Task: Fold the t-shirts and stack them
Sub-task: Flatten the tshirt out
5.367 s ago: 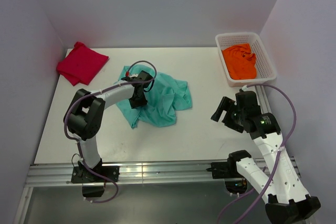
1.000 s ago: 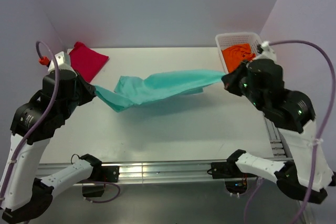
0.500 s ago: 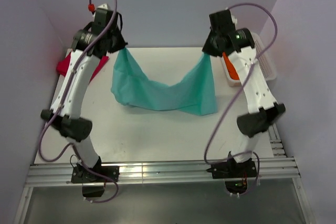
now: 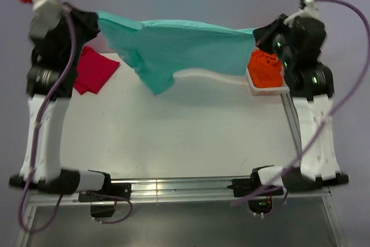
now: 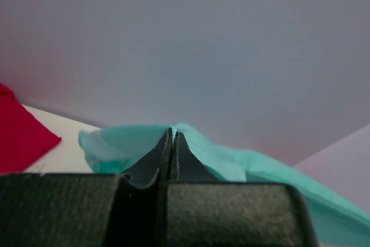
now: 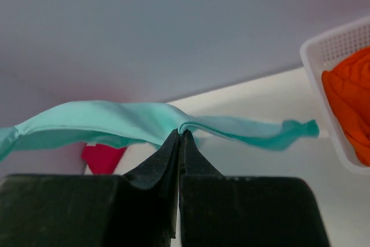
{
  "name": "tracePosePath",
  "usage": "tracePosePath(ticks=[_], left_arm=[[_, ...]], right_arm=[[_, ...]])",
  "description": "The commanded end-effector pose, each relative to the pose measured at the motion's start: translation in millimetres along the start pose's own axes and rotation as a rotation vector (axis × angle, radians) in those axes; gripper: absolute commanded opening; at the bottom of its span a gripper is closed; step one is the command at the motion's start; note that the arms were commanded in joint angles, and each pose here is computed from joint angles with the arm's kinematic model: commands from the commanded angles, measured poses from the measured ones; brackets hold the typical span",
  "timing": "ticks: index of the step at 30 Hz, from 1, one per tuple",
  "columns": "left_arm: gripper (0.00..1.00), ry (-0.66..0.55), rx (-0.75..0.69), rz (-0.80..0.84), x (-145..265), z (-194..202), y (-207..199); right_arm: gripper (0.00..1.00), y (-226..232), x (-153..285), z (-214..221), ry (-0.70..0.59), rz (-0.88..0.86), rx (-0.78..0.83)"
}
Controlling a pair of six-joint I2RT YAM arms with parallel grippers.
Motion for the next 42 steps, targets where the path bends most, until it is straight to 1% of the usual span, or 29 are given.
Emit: tracePosePath(ticks=[1,2,3,4,5,6,7,8,9,10,11,13,14,15,17,19,21,26,29,30,34,35,36,37,38,39,40,41,42], left_arm=[[0.0,-0.163,0.022,-0.011,74.7,-22.3,15.8],[0.0,-0.143,0.031,-0.032,83.4,-6.3,28.6],[0.0,-0.082,0.032,-0.085,93.6,30.4,57.6],[0.0,-0.041,0.028,-0.126,95.9,51.4,74.1],[0.0,0.015,0.017,-0.159,97.7,74.8,89.2],[0.0,0.099,0.006,-0.212,98.0,114.7,114.8],[0.0,0.156,0.003,-0.235,99.7,137.2,126.9],[0.0,0.234,-0.006,-0.281,100.6,173.9,149.2],[0.0,0.276,0.008,-0.304,100.6,191.9,158.3],[0.0,0.333,0.008,-0.341,103.6,210.8,169.6],[0.0,0.39,0.009,-0.376,107.0,232.4,182.3],[0.0,0.486,0.031,-0.43,109.9,263.0,196.0],[0.0,0.552,0.037,-0.469,118.9,284.0,208.0],[0.0,0.585,0.056,-0.514,121.6,297.1,216.5],[0.0,0.646,0.058,-0.582,134.9,318.9,233.9],[0.0,0.684,0.073,-0.627,142.4,331.2,242.1],[0.0,0.716,0.079,-0.632,146.2,338.2,242.7],[0.0,0.734,0.089,-0.697,152.5,337.5,246.0],[0.0,0.748,0.118,-0.722,159.4,339.1,245.7],[0.0,0.743,0.149,-0.735,161.3,339.0,244.2],[0.0,0.775,0.202,-0.805,179.7,339.9,244.2],[0.0,0.813,0.198,-0.848,193.5,342.3,247.3],[0.0,0.82,0.212,-0.866,199.8,342.6,247.4],[0.0,0.829,0.214,-0.885,206.9,342.9,248.9],[0.02,0.878,0.216,-0.914,222.6,347.7,250.6],[0.1,0.888,0.229,-0.899,228.8,347.6,247.8],[0.21,0.92,0.24,-0.896,238.1,351.5,246.4],[0.47,0.945,0.269,-0.861,247.2,350.2,238.0],[0.79,0.954,0.283,-0.846,252.0,348.9,233.9]], right_arm=[[0.0,3.7,36.6,13.5,-0.066,-0.095,0.022],[0.0,-0.8,40.6,28.2,-0.049,-0.102,0.014],[0.0,-4.0,59.9,39.8,-0.054,-0.123,0.003],[0.0,-26.7,46.1,93.2,0.064,-0.073,-0.024],[0.0,-37.7,45.6,116.8,0.107,-0.053,-0.037],[0.0,-46.2,52.1,135.7,0.132,-0.043,-0.046],[0.0,-69.2,45.3,185.0,0.238,0.012,-0.064],[0.0,-75.6,43.7,203.9,0.267,0.015,-0.078],[0.0,-82.4,43.3,223.2,0.305,0.022,-0.087],[0.0,-96.6,41.4,257.1,0.382,0.055,-0.105],[0.0,-95.8,40.4,273.6,0.431,0.029,-0.117],[0.0,-113.9,38.3,313.5,0.54,0.091,-0.131],[0.0,-117.6,38.0,326.0,0.577,0.105,-0.132],[0.0,-123.4,36.8,340.4,0.629,0.134,-0.134],[0.0,-127.7,39.0,356.7,0.676,0.144,-0.138],[0.0,-133.0,41.3,365.8,0.709,0.17,-0.139],[0.0,-133.5,45.1,370.6,0.731,0.167,-0.143],[0.0,-141.0,53.1,381.6,0.788,0.199,-0.127],[0.0,-146.7,62.0,388.0,0.816,0.226,-0.125],[0.0,-146.4,64.6,385.9,0.809,0.232,-0.134],[0.0,-147.9,84.4,387.2,0.831,0.26,-0.163],[0.0,-147.5,95.3,387.9,0.847,0.264,-0.172],[0.0,-147.9,101.8,388.6,0.855,0.275,-0.184],[0.0,-150.5,115.2,392.4,0.893,0.303,-0.192],[0.0,-150.0,123.3,390.7,0.887,0.301,-0.199],[0.0,-152.3,130.9,391.0,0.895,0.33,-0.212],[0.12,-159.6,149.3,396.5,0.944,0.391,-0.217],[0.27,-160.6,156.8,395.5,0.938,0.397,-0.22],[0.44,-161.7,163.0,395.8,0.942,0.411,-0.23]])
Point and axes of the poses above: each gripper's point midway between its finger pads, its own x axis back along the fingers, its own y axis along the line the jaws close on, z = x × y, the point moved 1 cm from there along x, back along the fingers, and after that the axes turned 4 degrees about x, right-handed, at the moved point
